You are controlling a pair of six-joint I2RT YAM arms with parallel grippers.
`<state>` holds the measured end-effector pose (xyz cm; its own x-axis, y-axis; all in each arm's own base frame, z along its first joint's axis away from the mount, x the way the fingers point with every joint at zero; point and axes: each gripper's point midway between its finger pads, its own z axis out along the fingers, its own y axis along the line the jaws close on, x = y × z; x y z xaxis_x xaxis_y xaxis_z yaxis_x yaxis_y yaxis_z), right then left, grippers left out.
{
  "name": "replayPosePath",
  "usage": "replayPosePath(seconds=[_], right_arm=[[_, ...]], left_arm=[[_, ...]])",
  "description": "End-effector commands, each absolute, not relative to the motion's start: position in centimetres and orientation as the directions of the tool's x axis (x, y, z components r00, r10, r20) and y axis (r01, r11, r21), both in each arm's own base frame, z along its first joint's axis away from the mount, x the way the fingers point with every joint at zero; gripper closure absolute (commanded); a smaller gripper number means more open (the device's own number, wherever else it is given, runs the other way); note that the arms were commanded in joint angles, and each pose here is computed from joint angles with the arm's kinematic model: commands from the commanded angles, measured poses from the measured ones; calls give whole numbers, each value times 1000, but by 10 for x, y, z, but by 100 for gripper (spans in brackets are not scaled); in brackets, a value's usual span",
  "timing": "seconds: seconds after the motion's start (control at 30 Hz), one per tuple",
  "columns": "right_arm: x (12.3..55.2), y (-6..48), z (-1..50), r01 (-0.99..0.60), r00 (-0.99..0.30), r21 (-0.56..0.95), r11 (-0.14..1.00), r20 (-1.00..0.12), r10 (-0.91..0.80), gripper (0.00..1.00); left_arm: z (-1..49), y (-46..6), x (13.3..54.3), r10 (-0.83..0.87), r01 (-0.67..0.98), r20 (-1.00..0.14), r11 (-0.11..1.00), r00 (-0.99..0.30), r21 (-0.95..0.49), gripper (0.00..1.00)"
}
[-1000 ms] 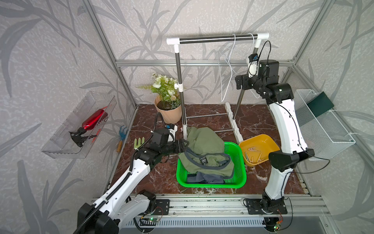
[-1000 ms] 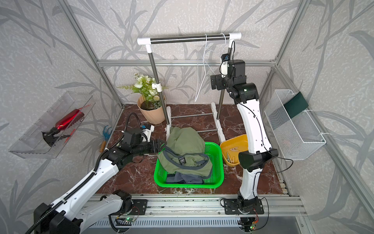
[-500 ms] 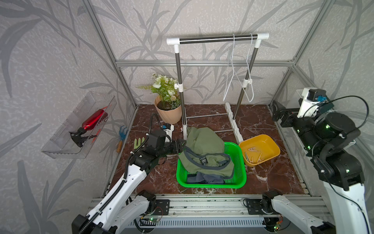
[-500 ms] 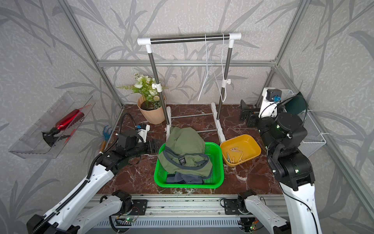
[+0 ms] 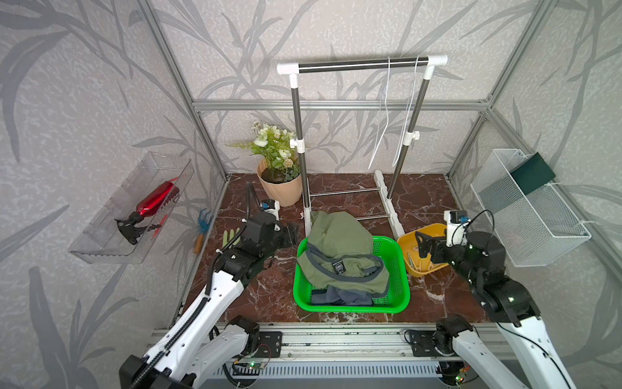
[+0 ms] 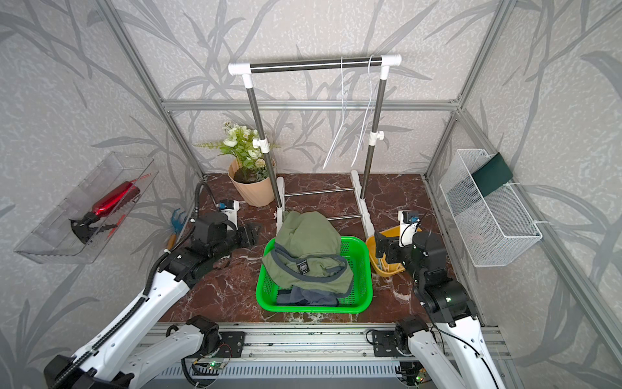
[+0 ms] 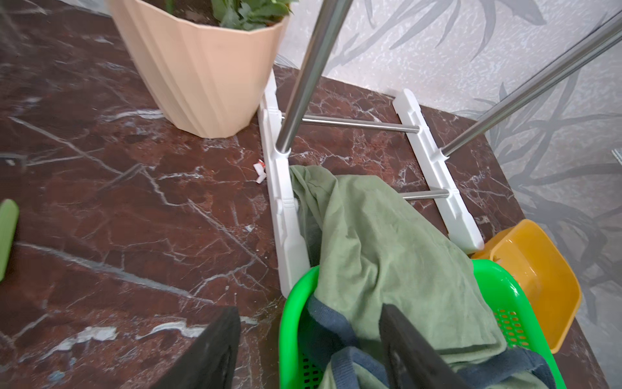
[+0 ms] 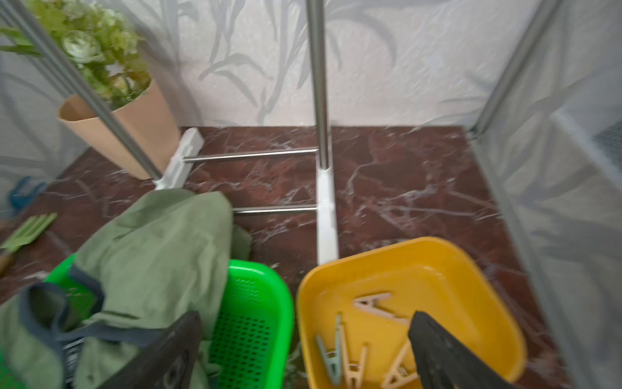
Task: Remove the clothespins securing tank tops to the hanger
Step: Adjust the tank top in the basket.
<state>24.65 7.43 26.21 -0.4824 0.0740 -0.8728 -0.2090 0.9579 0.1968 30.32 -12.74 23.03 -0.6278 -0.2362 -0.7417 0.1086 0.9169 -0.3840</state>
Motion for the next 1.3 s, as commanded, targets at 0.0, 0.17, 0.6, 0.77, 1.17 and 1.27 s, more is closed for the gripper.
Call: replayPosePath(seconds=[0.0, 0.17, 0.6, 0.77, 1.17, 1.27], right_arm=[[241, 136, 256, -411, -565, 439, 799, -811, 155, 12], [225, 178, 231, -499, -613, 419, 759, -789, 34, 14], [192, 218, 166, -547, -703, 386, 743, -693, -159, 15], [188, 214, 149, -531, -721, 383, 755, -673, -166, 15], [187, 213, 124, -506, -739, 382, 773, -654, -161, 15], [187, 215, 122, -504, -742, 394, 769, -653, -152, 15]], left_arm=[[235, -158, 311, -259, 173, -699, 859, -666, -483, 34], [213, -188, 316, -246, 188, -645, 829, -723, -527, 28], [141, -216, 348, -132, 110, -484, 892, -865, -439, 17], [122, -228, 353, -71, 126, -435, 905, -898, -407, 20], [114, -235, 348, -8, 140, -392, 927, -920, -347, 100], [135, -245, 351, -2, 193, -452, 902, -892, -387, 100]])
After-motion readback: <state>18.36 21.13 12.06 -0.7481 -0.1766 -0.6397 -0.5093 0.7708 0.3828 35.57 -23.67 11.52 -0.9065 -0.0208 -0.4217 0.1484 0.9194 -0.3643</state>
